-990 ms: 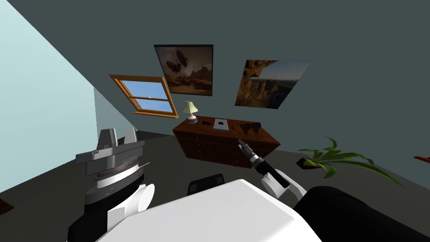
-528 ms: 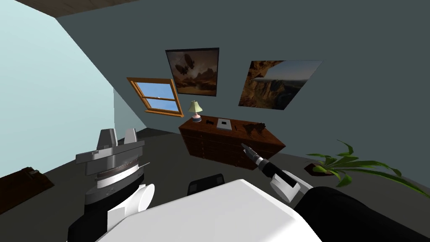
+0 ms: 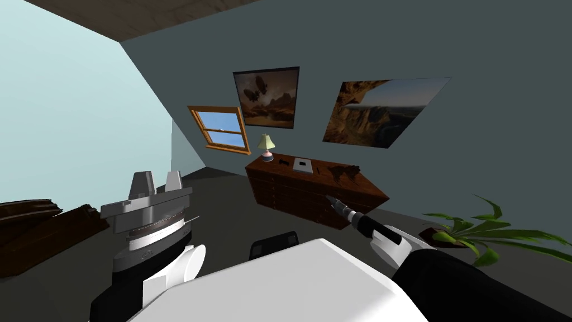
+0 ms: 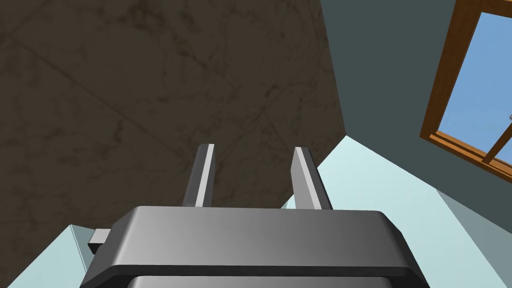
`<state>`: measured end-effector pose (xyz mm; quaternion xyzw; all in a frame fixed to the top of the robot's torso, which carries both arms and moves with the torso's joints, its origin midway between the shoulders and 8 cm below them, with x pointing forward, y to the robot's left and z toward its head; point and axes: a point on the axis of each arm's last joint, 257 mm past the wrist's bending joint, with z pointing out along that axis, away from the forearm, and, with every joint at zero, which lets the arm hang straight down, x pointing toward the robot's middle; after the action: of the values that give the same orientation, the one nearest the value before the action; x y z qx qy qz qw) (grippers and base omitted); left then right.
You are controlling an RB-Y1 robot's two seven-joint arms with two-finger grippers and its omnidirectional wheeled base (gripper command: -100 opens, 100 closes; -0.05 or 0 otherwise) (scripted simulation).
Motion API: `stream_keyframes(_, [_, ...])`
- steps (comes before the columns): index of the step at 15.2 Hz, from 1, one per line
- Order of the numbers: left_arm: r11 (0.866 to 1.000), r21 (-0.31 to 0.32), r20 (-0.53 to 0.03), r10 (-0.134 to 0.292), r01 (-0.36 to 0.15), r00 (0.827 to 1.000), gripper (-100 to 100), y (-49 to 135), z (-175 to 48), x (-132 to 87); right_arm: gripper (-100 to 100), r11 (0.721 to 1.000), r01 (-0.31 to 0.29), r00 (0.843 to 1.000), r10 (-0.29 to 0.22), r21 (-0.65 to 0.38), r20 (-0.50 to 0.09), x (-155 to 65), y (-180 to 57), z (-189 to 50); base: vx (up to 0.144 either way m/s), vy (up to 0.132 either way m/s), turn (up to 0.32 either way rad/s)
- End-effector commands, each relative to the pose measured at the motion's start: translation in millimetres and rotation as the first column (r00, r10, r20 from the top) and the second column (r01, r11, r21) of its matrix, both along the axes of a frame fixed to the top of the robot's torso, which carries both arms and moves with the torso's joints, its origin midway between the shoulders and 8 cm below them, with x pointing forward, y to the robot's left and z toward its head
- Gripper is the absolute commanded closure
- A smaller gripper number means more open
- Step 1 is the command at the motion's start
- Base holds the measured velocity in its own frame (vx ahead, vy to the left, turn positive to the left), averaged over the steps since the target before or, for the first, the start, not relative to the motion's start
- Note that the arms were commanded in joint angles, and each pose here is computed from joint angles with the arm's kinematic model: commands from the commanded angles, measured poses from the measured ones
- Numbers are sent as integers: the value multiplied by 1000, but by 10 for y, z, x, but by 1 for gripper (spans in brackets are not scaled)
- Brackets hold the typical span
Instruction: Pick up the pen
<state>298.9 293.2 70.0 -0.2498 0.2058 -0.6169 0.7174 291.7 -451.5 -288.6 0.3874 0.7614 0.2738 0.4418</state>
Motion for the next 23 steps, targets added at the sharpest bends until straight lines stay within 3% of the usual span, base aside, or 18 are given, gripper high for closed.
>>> stream_keyframes(1, [1000,0,0,0,0,1000,0,0,0,0,-100,999,24,997,-27,-31,-78,-156,-231,-144,-32,39,163])
stream_keyframes(3, [1000,0,0,0,0,1000,0,0,0,0,-100,999,7,996,-11,-47,-84,-136,-241,-122,-28,33,107])
stream_keyframes(4, [1000,0,0,0,0,1000,0,0,0,0,-100,997,36,988,-45,-67,-145,-281,-443,-236,-24,35,166])
stream_keyframes(6, [1000,0,0,0,0,1000,0,0,0,0,-100,996,15,988,-28,-84,-152,-254,-456,-208,-18,28,110])
stream_keyframes(7, [1000,0,0,0,0,1000,0,0,0,0,-100,993,40,976,-62,-107,-211,-402,-657,-302,-16,34,176])
stream_keyframes(9, [1000,0,0,0,0,1000,0,0,0,0,-100,992,21,975,-47,-122,-217,-373,-670,-275,-14,27,110])
stream_keyframes(10, [1000,0,0,0,0,1000,0,0,0,0,-100,988,44,959,-83,-146,-272,-522,-867,-352,-8,26,142])
stream_keyframes(11, [1000,0,0,0,0,1000,0,0,0,0,-100,987,25,958,-69,-160,-277,-490,-880,-322,-4,25,166])
stream_keyframes(12, [1000,0,0,0,0,1000,0,0,0,0,-100,982,50,939,-108,-182,-327,-652,-1065,-394,0,32,216])
stream_keyframes(14, [1000,0,0,0,0,1000,0,0,0,0,-100,980,26,938,-93,-198,-333,-603,-1084,-352,1,23,98])
stream_keyframes(15, [1000,0,0,0,0,1000,0,0,0,0,-100,974,45,916,-129,-222,-380,-749,-1267,-397,4,21,170])
stream_keyframes(17, [1000,0,0,0,0,1000,0,0,0,0,-100,972,26,915,-117,-235,-385,-711,-1279,-365,8,10,110])
stream_keyframes(18, [1000,0,0,0,0,1000,0,0,0,0,-100,964,38,891,-151,-261,-429,-842,-1456,-389,13,10,157])
stream_keyframes(19, [1000,0,0,0,0,1000,0,0,0,0,-100,963,24,891,-143,-270,-432,-812,-1465,-365,17,7,170])
stream_keyframes(20, [1000,0,0,0,0,1000,0,0,0,0,-100,956,39,864,-179,-292,-470,-952,-1627,-387,23,6,185])
stream_keyframes(21, [1000,0,0,0,0,1000,0,0,0,0,-100,953,19,864,-169,-304,-474,-906,-1639,-353,29,0,170])
stream_keyframes(22, [1000,0,0,0,0,1000,0,0,0,0,-100,945,33,837,-203,-325,-507,-1038,-1790,-364,40,-8,229])
stream_keyframes(23, [1000,0,0,0,0,1000,0,0,0,0,-100,942,14,838,-194,-335,-511,-991,-1800,-332,48,-14,210])
